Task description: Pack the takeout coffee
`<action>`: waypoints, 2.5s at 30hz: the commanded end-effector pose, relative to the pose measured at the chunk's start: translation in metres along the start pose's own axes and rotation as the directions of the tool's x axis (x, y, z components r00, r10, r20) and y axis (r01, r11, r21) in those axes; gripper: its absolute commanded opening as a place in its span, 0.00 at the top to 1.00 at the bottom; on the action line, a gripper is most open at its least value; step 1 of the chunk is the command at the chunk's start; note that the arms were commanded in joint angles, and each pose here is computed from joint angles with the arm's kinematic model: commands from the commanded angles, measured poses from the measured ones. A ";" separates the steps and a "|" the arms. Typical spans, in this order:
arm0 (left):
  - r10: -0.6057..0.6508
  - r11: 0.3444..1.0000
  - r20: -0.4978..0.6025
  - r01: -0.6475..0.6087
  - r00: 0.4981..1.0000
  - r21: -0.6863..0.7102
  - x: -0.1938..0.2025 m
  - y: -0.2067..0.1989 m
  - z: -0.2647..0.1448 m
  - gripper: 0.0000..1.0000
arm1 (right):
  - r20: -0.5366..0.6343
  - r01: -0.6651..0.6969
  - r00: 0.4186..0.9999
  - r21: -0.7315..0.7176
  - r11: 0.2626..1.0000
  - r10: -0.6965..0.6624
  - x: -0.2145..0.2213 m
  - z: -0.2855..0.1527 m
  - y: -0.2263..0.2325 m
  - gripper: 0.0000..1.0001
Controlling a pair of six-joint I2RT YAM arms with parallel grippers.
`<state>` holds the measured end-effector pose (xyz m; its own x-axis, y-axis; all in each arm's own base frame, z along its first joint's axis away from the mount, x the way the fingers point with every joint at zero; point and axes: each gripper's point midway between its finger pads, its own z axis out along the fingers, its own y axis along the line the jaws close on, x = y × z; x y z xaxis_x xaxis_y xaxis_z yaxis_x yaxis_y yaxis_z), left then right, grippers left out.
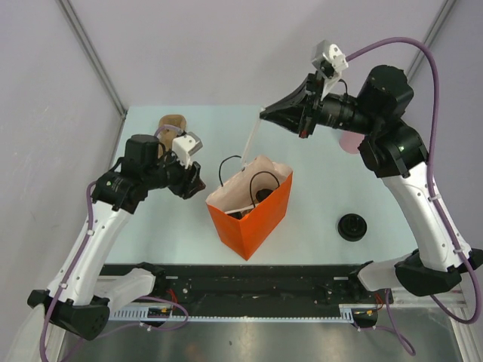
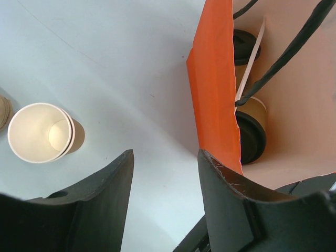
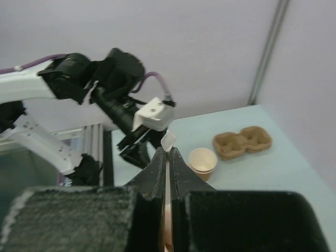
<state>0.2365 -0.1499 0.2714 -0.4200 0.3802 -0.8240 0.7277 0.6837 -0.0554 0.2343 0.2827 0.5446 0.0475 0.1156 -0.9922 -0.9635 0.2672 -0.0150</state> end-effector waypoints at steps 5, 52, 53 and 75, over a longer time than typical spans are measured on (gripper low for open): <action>0.066 0.998 0.032 -0.065 0.997 -0.023 -0.002 0.004 -0.008 0.42 | -0.073 -0.029 0.997 -0.121 0.992 0.020 -0.002 -0.005 0.051 1.00; -0.079 0.855 0.178 0.159 0.981 -0.494 0.075 0.152 0.024 0.14 | -0.174 0.115 0.917 0.977 0.180 0.360 0.237 -0.248 -0.206 0.00; -0.075 0.850 0.188 0.162 0.979 -0.501 0.078 0.155 0.025 0.13 | -0.141 0.092 0.909 0.986 0.142 0.392 0.257 -0.253 -0.205 0.00; 0.051 0.821 0.342 0.156 0.938 -0.549 0.128 0.182 0.069 0.00 | -0.036 0.016 0.974 0.996 0.087 0.225 0.366 -0.279 -0.199 0.00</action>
<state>0.3368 -0.0201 0.0864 -0.3012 0.1842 -0.9356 0.2449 0.9632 0.1108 0.3541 0.0061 0.1255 -0.3409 0.1115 -0.9335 0.1744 0.9832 0.0537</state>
